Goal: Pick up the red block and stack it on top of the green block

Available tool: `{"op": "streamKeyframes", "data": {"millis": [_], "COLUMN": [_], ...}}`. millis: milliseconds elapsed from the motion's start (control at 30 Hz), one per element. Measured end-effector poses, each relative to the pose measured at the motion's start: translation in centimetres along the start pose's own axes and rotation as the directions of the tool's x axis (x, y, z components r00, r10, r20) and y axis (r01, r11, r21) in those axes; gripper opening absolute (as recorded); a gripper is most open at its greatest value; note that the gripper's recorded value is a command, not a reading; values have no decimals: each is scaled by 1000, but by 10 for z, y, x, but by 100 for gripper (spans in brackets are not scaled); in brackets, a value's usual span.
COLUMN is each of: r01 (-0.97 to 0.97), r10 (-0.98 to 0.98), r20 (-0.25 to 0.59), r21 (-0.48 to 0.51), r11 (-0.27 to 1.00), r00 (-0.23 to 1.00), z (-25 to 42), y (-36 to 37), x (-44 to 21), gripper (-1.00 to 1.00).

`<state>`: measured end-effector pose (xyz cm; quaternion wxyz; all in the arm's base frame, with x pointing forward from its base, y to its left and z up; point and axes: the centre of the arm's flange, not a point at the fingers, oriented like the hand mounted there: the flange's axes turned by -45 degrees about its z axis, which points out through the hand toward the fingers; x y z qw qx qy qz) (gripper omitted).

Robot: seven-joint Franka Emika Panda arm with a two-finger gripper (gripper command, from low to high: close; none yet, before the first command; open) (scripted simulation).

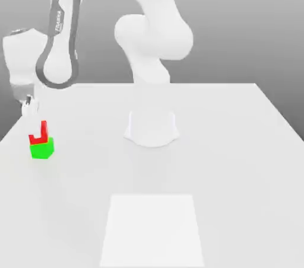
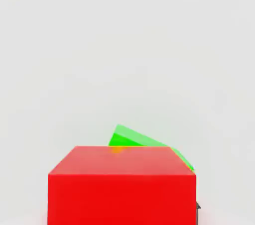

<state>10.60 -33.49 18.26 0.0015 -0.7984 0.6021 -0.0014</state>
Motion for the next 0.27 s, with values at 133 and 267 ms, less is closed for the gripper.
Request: {"op": "streamKeyframes", "data": {"millis": [133, 267], "r01": [-3, -7], "r10": [3, 7], "r20": [0, -1], "r21": [-2, 7], "r11": [1000, 1000], "r00": [1000, 1000], "z": [3, -14], "y": [1, 2], "x": [-1, 3], "gripper": [100, 100]}}
